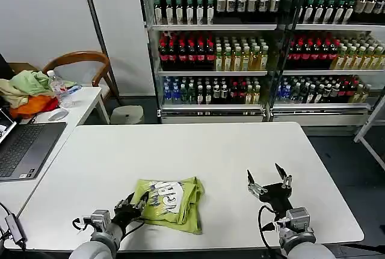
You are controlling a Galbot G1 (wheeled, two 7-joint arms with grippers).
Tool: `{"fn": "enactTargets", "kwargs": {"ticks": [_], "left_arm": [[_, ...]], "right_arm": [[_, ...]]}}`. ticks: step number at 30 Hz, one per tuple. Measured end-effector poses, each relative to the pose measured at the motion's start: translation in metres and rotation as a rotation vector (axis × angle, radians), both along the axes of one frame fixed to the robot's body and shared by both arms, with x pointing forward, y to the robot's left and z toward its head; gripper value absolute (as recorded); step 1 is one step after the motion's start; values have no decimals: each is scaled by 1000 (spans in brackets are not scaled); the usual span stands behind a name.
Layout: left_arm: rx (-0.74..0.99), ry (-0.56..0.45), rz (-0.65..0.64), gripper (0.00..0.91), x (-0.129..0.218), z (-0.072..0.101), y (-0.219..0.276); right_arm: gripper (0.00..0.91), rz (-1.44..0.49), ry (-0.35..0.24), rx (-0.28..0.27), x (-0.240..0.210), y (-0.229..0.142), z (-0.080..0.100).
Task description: Fold and organize the clothes.
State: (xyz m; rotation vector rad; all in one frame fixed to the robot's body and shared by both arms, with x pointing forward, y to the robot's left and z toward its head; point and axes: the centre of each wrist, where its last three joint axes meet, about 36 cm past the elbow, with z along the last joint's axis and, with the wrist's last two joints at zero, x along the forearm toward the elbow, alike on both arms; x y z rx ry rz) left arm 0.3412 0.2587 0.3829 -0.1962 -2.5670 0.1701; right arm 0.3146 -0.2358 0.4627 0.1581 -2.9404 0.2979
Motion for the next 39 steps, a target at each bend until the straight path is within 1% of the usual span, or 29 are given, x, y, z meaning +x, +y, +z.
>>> {"fn": "enactTargets", "kwargs": {"ticks": [6, 11, 17, 23, 29, 33, 36, 39], "left_arm": [[-6, -7, -3, 40, 0, 1, 1], [-1, -24, 5, 40, 2, 9, 6], [14, -57, 53, 40, 4, 34, 28], [81, -71, 155, 40, 5, 58, 70], [193, -106, 268, 40, 1, 88, 112], [290, -145, 326, 50, -3, 111, 133], [370, -179, 343, 40, -6, 125, 140], [436, -217, 337, 50, -8, 134, 134]], "right_arm": [[907, 4, 0, 2, 1, 1, -1], [907, 7, -4, 0, 3, 2, 0], [907, 13, -4, -1, 4, 3, 0], [907, 20, -5, -1, 5, 4, -1], [907, 25, -7, -1, 6, 5, 0], [907, 24, -10, 1, 7, 6, 0], [907, 24, -9, 3, 6, 6, 0], [907, 24, -9, 3, 6, 6, 0]]}}
